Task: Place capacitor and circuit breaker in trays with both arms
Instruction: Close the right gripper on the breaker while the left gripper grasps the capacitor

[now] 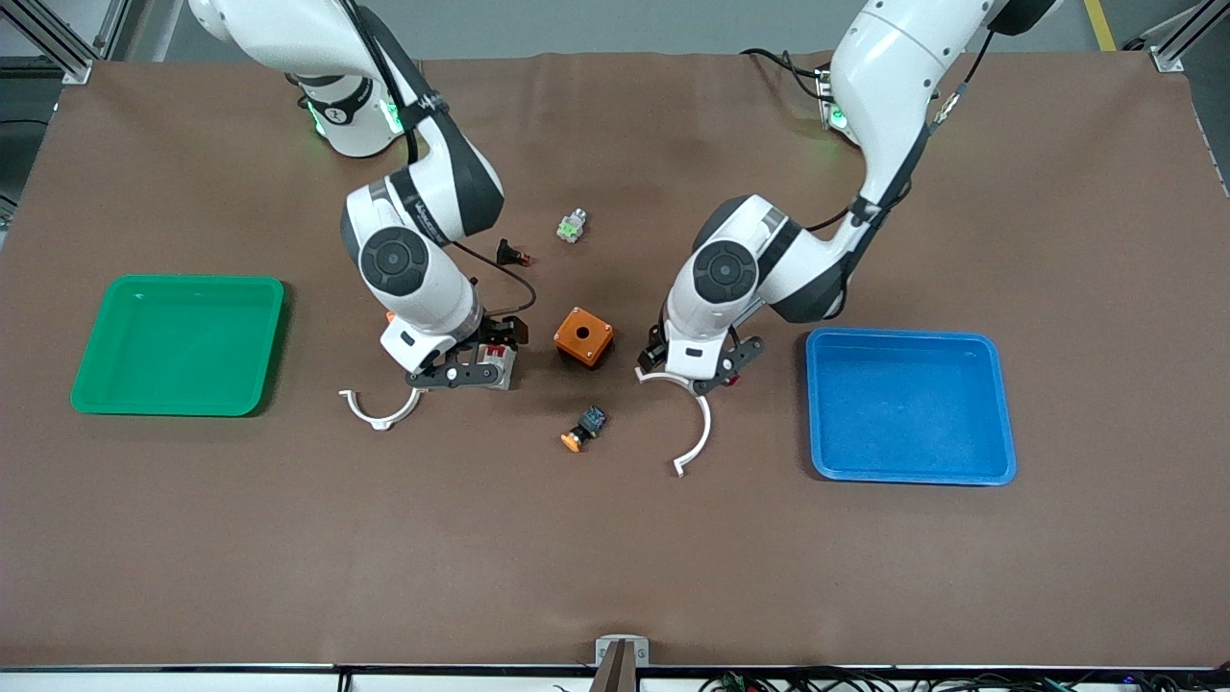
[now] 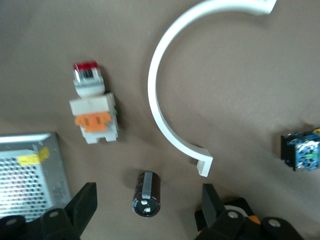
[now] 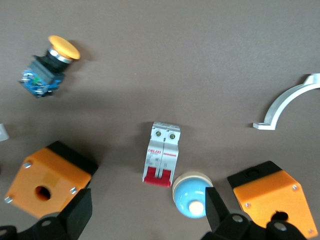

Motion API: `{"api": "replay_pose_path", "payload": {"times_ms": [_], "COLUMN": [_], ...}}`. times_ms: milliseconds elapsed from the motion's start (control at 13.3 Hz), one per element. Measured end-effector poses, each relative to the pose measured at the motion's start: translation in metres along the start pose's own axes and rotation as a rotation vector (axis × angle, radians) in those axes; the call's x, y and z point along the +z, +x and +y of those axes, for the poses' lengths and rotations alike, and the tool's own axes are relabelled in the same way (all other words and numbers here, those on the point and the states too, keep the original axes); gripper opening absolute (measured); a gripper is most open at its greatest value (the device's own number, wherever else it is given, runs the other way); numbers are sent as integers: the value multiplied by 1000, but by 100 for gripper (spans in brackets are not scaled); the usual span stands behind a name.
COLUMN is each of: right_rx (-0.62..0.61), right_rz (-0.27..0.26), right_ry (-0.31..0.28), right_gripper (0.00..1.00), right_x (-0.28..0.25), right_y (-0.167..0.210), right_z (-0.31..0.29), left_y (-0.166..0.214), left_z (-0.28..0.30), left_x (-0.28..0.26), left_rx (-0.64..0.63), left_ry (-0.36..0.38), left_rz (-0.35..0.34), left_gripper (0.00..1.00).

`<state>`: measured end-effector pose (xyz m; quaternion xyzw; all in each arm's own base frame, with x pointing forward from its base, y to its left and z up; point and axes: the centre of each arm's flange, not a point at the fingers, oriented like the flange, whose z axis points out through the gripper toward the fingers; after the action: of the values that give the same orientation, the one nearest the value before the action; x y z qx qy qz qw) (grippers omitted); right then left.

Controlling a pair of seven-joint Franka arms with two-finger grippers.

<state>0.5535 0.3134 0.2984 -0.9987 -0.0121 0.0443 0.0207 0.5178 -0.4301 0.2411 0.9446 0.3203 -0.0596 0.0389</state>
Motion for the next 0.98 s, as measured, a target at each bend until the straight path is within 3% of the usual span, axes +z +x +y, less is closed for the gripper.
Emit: {"api": "replay_pose_path", "payload": {"times_ms": [452,753,904,979], "right_rx": [36,51,70,72], "right_rz": [4,-9,-20,-22], "right_ry": [9,8,24,26], "right_gripper": [100,95,75,75], "right_x": [58,69,72,73], "right_y": [2,2,1,1], "right_z": [8,12,12,12], "left_y": [-13,-20,-22,-22], "left_z": [-14,-12,-12,-12], "left_x": [38,51,55,55], "left_rx": [-2,6,9,9], "left_ry": [20,1,2,2], "left_rz": [-11,-12,-14,-14], "left_gripper": [78,74,71,65]}}
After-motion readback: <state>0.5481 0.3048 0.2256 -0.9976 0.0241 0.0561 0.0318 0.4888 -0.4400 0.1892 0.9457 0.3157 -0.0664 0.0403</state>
